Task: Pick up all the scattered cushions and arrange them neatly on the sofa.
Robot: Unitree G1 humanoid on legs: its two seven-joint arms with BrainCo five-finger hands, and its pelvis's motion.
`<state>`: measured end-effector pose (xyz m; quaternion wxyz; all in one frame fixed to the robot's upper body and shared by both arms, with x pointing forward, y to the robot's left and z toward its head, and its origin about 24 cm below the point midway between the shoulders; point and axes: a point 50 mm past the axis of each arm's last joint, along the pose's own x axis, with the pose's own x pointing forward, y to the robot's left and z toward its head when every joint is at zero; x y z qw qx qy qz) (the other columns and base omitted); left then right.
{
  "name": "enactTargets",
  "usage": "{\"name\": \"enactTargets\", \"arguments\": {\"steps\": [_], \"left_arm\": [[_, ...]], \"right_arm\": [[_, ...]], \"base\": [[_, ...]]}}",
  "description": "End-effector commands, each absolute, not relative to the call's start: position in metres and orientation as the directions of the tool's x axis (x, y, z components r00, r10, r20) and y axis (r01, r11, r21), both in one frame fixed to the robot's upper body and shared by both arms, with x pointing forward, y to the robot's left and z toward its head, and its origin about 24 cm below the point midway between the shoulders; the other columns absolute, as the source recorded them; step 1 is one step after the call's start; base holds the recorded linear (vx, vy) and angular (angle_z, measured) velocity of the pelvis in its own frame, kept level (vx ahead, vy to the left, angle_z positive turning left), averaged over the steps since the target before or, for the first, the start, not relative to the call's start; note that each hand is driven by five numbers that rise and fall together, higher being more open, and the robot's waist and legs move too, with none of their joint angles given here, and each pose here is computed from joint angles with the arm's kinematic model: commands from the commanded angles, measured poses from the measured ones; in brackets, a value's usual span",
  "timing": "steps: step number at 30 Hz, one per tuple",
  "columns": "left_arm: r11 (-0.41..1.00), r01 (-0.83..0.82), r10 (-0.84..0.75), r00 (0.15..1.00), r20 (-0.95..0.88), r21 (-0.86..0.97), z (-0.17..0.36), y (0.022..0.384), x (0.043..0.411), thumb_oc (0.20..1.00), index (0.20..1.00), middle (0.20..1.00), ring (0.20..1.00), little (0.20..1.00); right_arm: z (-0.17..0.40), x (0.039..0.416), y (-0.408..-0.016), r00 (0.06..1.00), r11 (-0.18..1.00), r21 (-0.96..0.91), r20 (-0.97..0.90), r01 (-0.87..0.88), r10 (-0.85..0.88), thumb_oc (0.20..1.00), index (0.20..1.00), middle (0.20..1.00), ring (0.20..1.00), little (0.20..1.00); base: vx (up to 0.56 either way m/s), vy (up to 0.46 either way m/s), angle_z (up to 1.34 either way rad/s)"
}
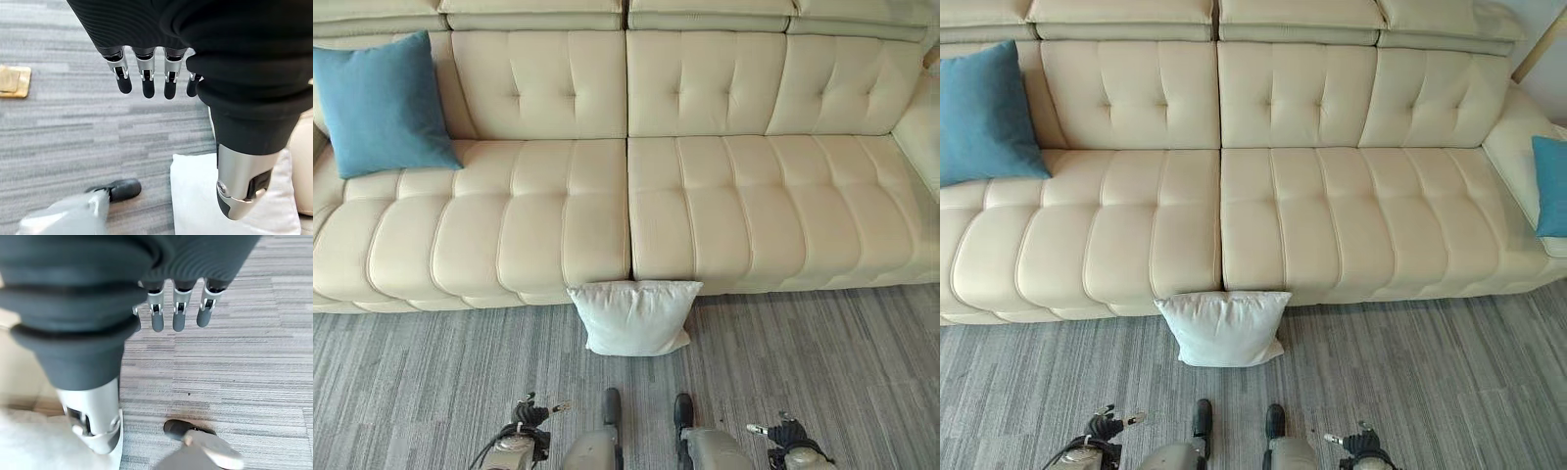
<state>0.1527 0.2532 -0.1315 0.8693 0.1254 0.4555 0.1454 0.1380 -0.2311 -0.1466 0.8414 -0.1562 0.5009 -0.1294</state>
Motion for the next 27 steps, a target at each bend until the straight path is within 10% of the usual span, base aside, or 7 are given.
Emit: {"name": "enactTargets", "arguments": {"steps": [1,11,19,27], "left_arm": [[0.914,-0.156,0.389,0.595,-0.703,0.374,-0.122,0.257,0.168,1.000,1.000,1.000,1.000,1.000],[0.920,-0.198,0.378,0.684,-0.624,0.339,-0.104,0.241,0.209,1.000,1.000,1.000,1.000,1.000],[0.865,-0.317,0.465,0.797,-0.385,0.389,-0.032,0.258,0.295,1.000,1.000,1.000,1.000,1.000],[0.805,-0.484,0.510,0.860,0.018,0.343,0.094,0.274,0.366,1.000,1.000,1.000,1.000,1.000]], "right_arm": [[-0.142,0.144,-0.237,0.497,0.899,-0.438,-0.775,0.023,-0.390,1.000,1.000,1.000,1.000,1.000],[-0.118,0.191,-0.236,0.614,0.882,-0.458,-0.664,0.116,-0.426,1.000,1.000,1.000,1.000,1.000],[0.006,0.327,-0.220,0.872,0.843,-0.405,-0.181,0.355,-0.454,1.000,1.000,1.000,1.000,1.000],[0.135,0.381,-0.217,0.813,0.796,-0.187,0.233,0.576,-0.533,1.000,1.000,1.000,1.000,1.000]], "base": [[0.08,-0.069,-0.27],[-0.05,-0.073,0.07],[-0.12,-0.005,0.07],[-0.02,0.027,0.04]]}}
